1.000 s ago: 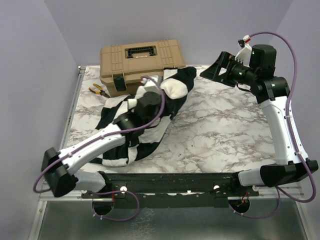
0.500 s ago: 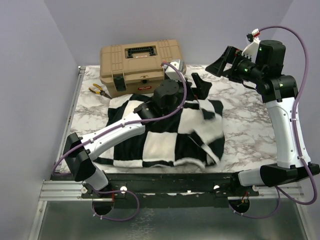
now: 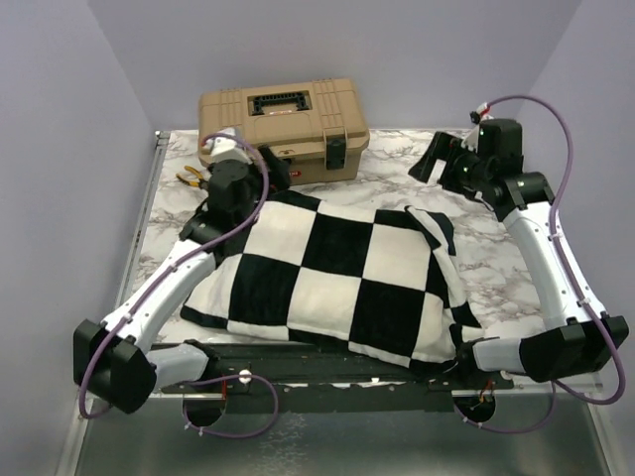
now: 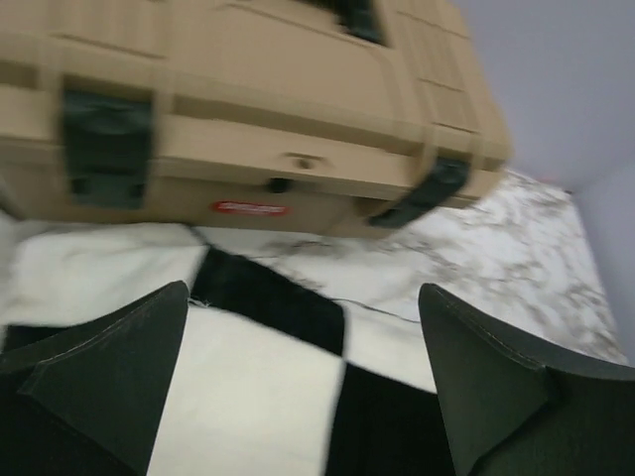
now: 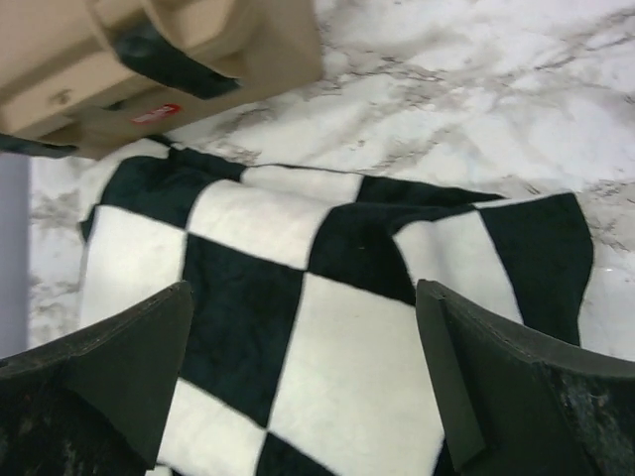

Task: Put the pillow into the pillowcase

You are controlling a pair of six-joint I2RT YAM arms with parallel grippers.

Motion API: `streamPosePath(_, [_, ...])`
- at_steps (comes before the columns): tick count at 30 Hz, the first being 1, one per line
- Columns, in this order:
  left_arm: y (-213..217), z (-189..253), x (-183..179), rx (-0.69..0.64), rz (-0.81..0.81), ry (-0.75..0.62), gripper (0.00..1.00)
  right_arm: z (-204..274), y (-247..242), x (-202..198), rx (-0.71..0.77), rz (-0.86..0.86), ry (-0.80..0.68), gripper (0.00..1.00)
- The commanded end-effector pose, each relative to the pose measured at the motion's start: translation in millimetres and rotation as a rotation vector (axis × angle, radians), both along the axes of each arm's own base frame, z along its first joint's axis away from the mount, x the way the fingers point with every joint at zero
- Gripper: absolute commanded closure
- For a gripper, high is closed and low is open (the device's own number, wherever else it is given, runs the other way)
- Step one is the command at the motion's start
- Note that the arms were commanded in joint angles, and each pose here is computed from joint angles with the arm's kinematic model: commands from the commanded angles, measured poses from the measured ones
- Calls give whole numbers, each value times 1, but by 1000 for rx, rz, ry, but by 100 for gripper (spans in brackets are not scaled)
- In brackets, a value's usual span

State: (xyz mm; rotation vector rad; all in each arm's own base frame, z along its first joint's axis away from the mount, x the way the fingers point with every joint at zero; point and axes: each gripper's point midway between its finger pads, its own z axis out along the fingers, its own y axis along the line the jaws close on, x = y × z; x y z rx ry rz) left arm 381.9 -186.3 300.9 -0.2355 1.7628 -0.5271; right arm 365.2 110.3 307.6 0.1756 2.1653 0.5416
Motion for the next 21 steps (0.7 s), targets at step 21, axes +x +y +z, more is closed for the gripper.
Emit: streamPosePath(21, [232, -172, -94, 363, 620, -63, 1, -172, -149, -52, -528, -558, -348, 0])
